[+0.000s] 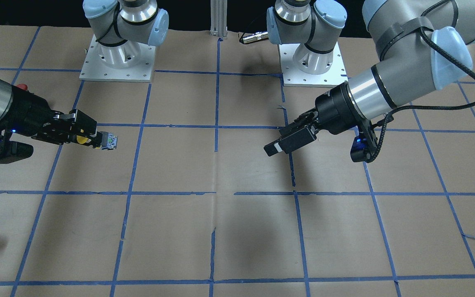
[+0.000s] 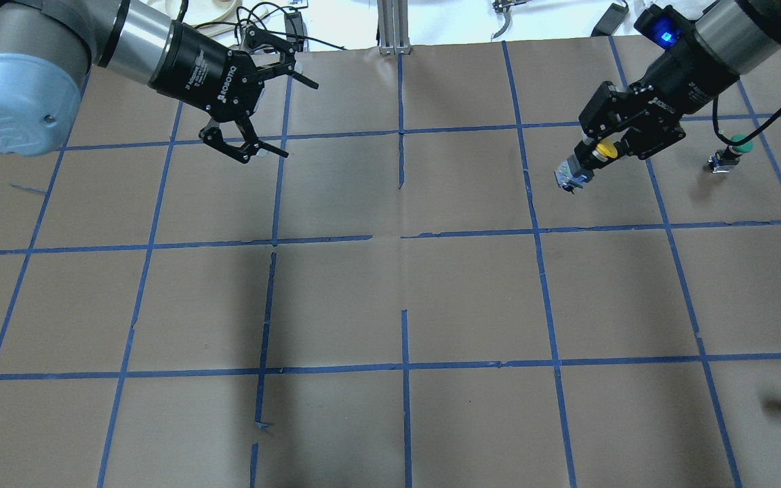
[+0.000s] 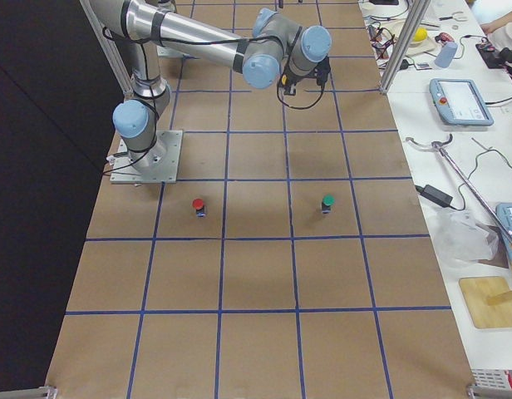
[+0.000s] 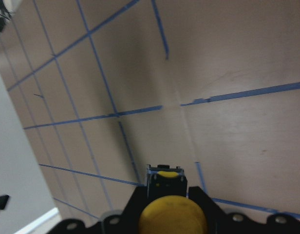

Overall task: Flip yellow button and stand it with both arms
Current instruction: 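Carry the yellow button with the right gripper toward the table's near edge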

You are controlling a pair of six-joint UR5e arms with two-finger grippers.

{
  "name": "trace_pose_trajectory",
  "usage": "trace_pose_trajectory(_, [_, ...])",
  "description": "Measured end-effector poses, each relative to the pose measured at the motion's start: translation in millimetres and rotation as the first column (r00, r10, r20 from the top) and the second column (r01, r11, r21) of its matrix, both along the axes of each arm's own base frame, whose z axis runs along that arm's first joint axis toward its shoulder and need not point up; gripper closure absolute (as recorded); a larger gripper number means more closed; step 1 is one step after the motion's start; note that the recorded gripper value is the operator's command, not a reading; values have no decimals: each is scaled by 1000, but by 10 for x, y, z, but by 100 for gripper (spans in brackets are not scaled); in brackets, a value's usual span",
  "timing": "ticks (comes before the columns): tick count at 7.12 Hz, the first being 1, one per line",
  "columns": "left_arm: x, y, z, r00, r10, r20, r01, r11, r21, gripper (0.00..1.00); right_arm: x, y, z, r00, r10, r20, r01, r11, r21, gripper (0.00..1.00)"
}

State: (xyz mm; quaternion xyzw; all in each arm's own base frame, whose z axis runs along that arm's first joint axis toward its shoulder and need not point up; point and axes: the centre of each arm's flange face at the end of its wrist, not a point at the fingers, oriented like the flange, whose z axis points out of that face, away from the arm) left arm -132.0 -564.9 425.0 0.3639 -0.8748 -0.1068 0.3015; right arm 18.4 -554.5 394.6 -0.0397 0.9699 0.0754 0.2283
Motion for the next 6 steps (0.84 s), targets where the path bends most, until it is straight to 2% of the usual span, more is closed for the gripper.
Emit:
trace_pose_trajectory(1, [153,-15,-88,981,-100,167,109,993,-45,1,-136,34,-131,984,149,-97,-152,988,-25,84])
trace_pose_trajectory(2, [323,-19,-208,913,-230,338,259,965,-43,0,-357,69,-281,952,248,-182,-258,966,-33,84])
trace_pose_trajectory(3, [477,-14,-277,818,-333,470,376,927,2,0,-664,106,-414,922,307,-238,-327,944,-50,84])
trace_pose_trajectory(4, [578,9,-259,739,-398,544,449,893,43,0,-1005,170,-559,883,382,-274,-415,907,-73,84])
trace_pose_trajectory(5, [626,68,-174,691,-440,574,499,864,61,0,-1339,291,-733,836,456,-304,-501,861,-87,84])
trace_pose_trajectory(6, [629,194,15,667,-456,590,527,848,59,0,-1626,464,-924,782,530,-328,-587,803,-105,84])
